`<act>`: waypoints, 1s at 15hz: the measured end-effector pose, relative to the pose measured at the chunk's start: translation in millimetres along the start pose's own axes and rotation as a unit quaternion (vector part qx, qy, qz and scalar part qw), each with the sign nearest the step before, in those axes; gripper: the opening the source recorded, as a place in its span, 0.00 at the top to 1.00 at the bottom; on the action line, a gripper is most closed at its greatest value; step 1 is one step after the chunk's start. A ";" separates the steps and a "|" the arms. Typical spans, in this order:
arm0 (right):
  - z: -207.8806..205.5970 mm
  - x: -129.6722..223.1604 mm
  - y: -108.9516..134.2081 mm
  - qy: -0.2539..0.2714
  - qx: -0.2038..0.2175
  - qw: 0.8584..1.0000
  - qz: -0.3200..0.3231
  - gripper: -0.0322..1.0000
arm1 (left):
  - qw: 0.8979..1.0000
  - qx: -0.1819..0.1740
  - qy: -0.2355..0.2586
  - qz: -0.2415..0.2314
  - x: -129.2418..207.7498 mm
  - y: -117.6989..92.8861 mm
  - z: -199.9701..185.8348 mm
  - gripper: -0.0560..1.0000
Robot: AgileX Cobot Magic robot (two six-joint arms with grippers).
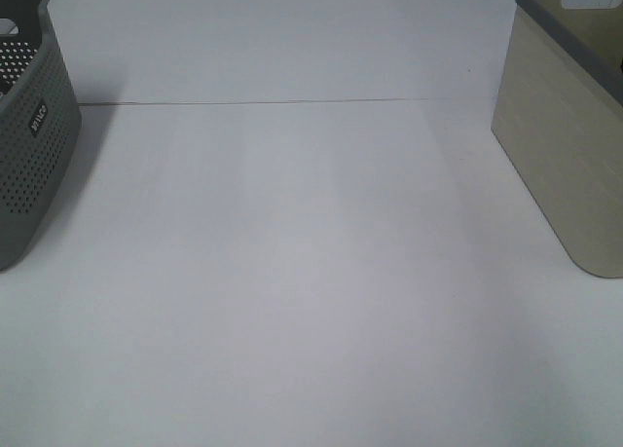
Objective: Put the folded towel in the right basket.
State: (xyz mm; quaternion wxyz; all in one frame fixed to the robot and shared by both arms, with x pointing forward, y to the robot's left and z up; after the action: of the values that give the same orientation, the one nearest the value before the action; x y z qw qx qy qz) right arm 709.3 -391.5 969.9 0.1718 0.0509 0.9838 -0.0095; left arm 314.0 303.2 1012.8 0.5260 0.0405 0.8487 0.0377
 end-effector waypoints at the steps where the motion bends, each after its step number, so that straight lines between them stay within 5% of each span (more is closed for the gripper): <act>1: 0.0 0.4 -1.5 0.001 0.004 1.000 -0.002 0.05 | 1.000 0.000 0.000 0.000 0.0 0.0 0.0 0.11; 6: -48.0 -2.4 6.3 -0.037 -0.010 0.999 0.014 0.03 | 1.000 0.000 0.000 0.000 0.0 0.0 0.0 0.11; 10: -117.0 -8.5 44.6 -0.112 -0.104 0.988 0.031 0.03 | 1.000 0.000 0.000 0.000 0.0 0.0 0.0 0.11; 15: -162.5 13.2 96.9 -0.140 -0.102 0.984 -0.042 0.03 | 1.000 0.000 0.000 0.000 0.0 0.0 0.0 0.11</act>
State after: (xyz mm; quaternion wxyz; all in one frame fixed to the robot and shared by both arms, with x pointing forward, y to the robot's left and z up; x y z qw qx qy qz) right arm 652.2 -287.9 1118.2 0.3117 -0.0102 0.9470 0.0770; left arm 314.0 303.2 1012.8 0.5260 0.0405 0.8487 0.0377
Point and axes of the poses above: a point on each arm's last joint axis where the gripper is mounted, z pointing out along that axis toward the gripper, y along the wrist's bending axis when the last joint is at zero, x = y × z, the point moved 9 cm from there along z, pointing out along that axis toward the gripper, and after that the axes turned 5 degrees about z, right-handed, at the moved point
